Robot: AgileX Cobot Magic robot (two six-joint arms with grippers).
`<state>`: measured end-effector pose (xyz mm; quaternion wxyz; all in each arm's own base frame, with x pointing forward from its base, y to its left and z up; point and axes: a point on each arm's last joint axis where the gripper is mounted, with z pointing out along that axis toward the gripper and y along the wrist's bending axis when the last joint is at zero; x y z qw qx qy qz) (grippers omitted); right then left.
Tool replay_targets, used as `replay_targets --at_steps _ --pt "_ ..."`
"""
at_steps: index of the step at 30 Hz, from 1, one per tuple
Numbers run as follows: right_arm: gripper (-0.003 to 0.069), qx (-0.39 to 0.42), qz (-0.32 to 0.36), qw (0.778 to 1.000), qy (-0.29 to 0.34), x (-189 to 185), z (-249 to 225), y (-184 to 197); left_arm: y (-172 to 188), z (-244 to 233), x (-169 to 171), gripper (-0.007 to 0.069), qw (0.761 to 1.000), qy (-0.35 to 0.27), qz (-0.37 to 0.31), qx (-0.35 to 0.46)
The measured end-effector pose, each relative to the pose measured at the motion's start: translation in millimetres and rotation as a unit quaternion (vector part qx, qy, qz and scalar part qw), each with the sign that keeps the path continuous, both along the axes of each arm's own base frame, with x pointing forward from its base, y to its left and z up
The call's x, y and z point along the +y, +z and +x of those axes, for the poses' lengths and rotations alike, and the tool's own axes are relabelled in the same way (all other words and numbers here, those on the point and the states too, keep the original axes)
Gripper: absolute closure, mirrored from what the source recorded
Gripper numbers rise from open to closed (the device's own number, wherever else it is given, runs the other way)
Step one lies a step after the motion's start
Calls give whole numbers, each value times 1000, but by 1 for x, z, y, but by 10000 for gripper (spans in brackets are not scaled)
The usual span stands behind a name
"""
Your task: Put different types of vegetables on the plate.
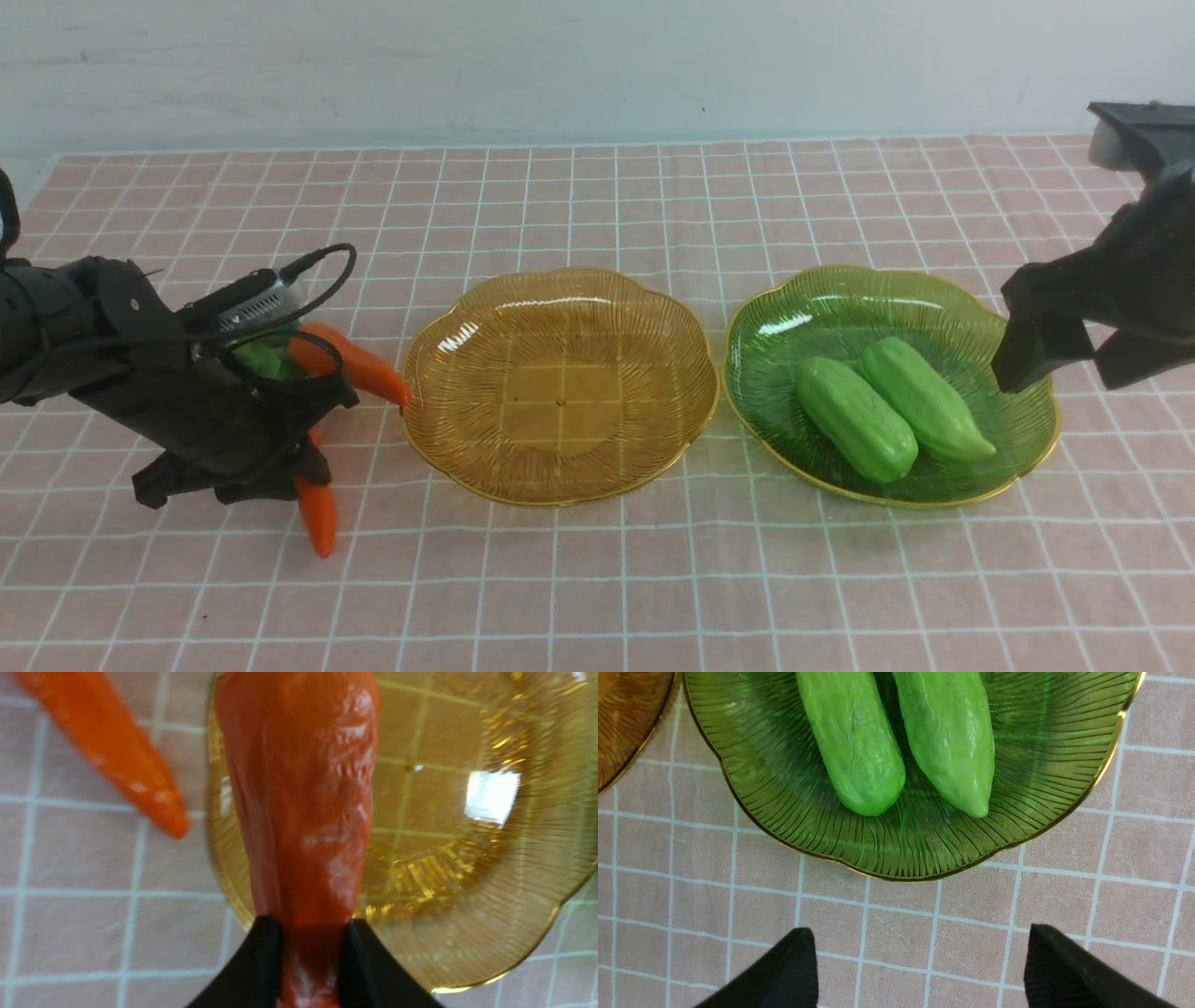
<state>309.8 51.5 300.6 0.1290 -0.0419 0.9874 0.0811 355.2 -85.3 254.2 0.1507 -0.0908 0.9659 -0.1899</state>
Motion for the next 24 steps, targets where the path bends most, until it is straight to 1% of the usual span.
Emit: replay_targets --at_steps 4,6,9,11,12,13,16,19,20,24 --pt "120 0 0 1000 0 0 0 0 -5 14 -25 484 1000 -17 -6 -22" --pt "120 0 0 1000 0 0 0 0 -8 22 -39 463 999 -20 -12 -31" --pt "120 0 0 1000 0 0 0 0 -18 33 -49 420 999 -12 -20 -33" --pt "120 0 0 1000 0 0 0 0 -23 40 -52 364 999 -4 -26 -36" --pt "120 0 0 1000 0 0 0 0 -27 43 -53 320 999 0 -27 -35" --pt "121 0 0 1000 0 0 0 0 -29 44 -53 297 999 2 -27 -35" --pt "121 0 0 1000 0 0 0 0 -30 47 -45 195 999 12 -26 -34" --pt "121 0 0 1000 0 0 0 0 -23 52 -30 142 998 30 -28 -43" --pt "121 0 0 1000 0 0 0 0 -19 55 -21 116 998 40 -27 -50" --pt "121 0 0 1000 0 0 0 0 -10 59 18 83 995 78 -15 -53"
